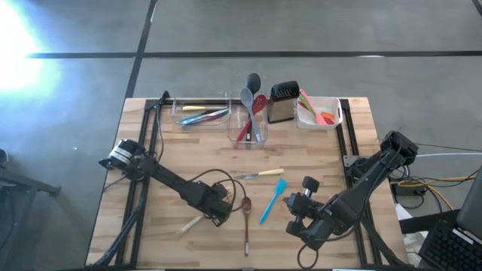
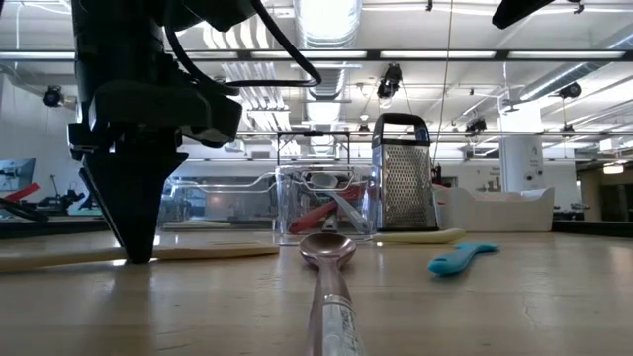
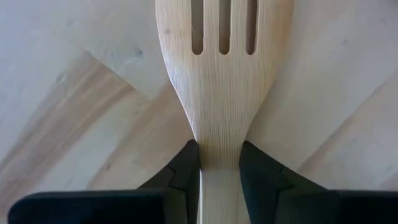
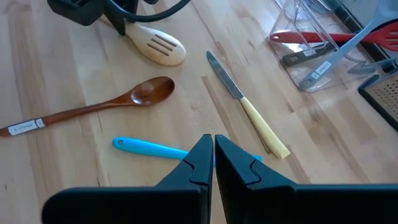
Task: Pick & Place Kitchen Items
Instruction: Put the light brown serving spoon into the right transparent bin
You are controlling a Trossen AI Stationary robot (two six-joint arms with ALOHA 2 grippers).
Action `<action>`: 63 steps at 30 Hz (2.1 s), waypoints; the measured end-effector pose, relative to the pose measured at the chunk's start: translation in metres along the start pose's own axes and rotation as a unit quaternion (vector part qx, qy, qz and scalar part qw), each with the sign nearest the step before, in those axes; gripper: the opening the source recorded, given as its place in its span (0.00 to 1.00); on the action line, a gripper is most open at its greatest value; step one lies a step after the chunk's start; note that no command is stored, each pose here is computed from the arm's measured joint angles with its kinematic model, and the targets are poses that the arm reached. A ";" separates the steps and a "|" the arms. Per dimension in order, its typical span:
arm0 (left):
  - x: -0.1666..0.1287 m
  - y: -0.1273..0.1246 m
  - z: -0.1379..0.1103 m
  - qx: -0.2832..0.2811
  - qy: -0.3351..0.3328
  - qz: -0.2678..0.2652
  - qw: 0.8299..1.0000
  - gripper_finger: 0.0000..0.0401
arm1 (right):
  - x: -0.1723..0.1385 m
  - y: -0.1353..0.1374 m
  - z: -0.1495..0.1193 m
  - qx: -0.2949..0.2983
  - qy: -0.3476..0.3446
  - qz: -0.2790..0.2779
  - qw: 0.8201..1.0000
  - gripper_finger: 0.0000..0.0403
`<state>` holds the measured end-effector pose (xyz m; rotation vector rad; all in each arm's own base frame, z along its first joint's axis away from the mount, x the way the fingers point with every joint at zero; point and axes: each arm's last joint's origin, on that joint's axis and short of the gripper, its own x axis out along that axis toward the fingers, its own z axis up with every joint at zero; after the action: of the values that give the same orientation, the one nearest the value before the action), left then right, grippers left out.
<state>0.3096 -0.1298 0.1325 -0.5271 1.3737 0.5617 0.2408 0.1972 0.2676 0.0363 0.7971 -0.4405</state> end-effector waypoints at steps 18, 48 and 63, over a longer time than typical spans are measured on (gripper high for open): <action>-0.047 0.010 0.005 0.010 -0.097 -0.028 0.995 0.22 | 0.000 0.000 0.000 0.001 0.000 0.002 1.000 0.02; -0.194 0.114 0.125 -0.011 -0.543 -0.080 0.836 0.22 | 0.005 -0.001 -0.009 0.007 0.004 -0.007 1.000 0.02; -0.172 0.210 0.215 -0.051 -0.607 -0.066 0.790 0.22 | 0.016 -0.009 -0.016 -0.006 -0.065 -0.074 0.995 0.02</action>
<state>0.3159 0.1580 0.3247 -0.2270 0.0648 0.6705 0.2365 0.1865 0.2463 -0.0633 0.6768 -0.5724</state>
